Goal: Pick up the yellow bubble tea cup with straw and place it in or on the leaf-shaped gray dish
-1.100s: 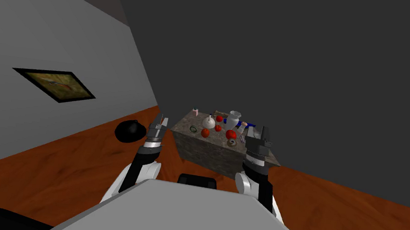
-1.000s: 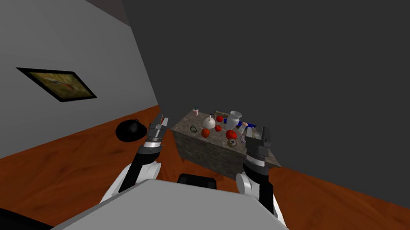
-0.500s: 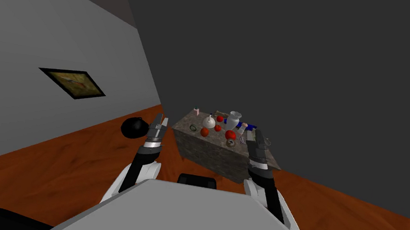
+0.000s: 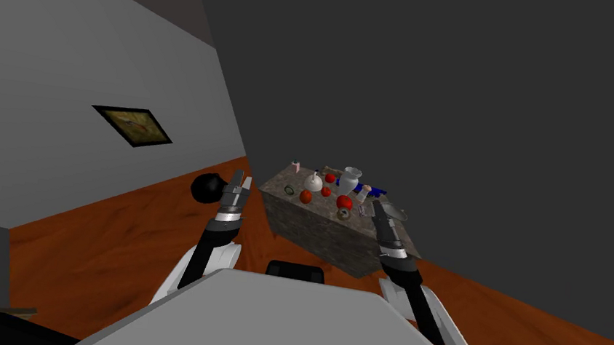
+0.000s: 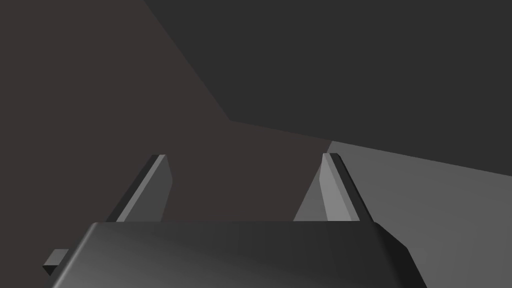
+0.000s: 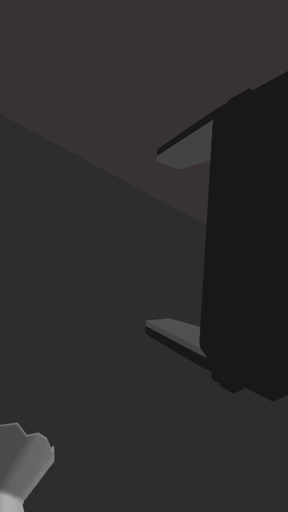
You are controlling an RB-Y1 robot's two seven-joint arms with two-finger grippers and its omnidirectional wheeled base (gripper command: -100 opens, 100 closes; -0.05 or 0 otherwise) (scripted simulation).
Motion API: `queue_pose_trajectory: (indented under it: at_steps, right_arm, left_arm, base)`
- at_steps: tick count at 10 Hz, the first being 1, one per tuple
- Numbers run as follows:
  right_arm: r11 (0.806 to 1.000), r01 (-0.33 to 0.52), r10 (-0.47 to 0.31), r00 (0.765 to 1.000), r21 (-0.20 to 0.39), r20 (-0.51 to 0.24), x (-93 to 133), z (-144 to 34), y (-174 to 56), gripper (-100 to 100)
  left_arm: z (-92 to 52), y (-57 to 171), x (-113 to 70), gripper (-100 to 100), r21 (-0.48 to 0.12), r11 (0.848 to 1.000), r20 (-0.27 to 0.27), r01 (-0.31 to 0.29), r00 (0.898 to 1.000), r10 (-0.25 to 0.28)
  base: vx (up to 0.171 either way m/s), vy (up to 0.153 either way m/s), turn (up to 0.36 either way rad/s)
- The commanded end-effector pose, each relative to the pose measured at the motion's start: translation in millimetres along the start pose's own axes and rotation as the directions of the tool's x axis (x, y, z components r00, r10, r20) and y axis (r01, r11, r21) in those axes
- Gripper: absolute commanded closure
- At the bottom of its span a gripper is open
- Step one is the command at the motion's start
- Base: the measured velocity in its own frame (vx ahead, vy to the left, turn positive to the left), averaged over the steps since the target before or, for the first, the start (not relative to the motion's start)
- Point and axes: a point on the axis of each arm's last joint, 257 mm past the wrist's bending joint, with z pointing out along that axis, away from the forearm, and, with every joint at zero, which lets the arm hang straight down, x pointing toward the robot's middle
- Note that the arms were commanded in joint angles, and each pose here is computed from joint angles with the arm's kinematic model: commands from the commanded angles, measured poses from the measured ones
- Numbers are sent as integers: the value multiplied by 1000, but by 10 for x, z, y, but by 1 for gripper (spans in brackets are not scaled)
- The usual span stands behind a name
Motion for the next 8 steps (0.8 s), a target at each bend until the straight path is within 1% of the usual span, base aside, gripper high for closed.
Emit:
queue_pose_trajectory:
  at_steps: [1,2,3,4,5,6,7,8]
  right_arm:
    - [999,46,-45,998,8,-37,25,-48,-91,-100]
    - [993,117,-115,989,18,-92,49,-113,-210,-100]
    - [982,184,-179,974,29,-139,64,-186,-338,-100]
    - [981,191,-186,971,22,-152,70,-182,-335,-100]
    - [966,259,-249,947,25,-204,81,-259,-467,-100]
    - [964,264,-254,944,19,-213,84,-256,-465,-100]
    - [943,332,-316,910,14,-269,89,-335,-602,-100]
    - [942,335,-319,907,10,-274,90,-333,-601,-100]
  left_arm:
    - [0,0,0,0,0,1000,0,0,1000,0]
    - [0,0,0,0,0,1000,0,0,1000,0]
    - [0,0,0,0,0,1000,0,0,1000,0]
    - [0,0,0,0,0,1000,0,0,1000,0]
    - [0,0,0,0,0,1000,0,0,1000,0]
    - [0,0,0,0,0,1000,0,0,1000,0]
    - [0,0,0,0,0,1000,0,0,1000,0]
    - [0,0,0,0,0,1000,0,0,1000,0]
  base:
    - [-20,-52,52]
    - [-23,-37,79]
    - [-35,-46,165]
    - [-31,-37,43]
    - [-25,-23,70]
    - [-16,-19,55]
    - [-16,-16,88]
    - [-16,-17,49]
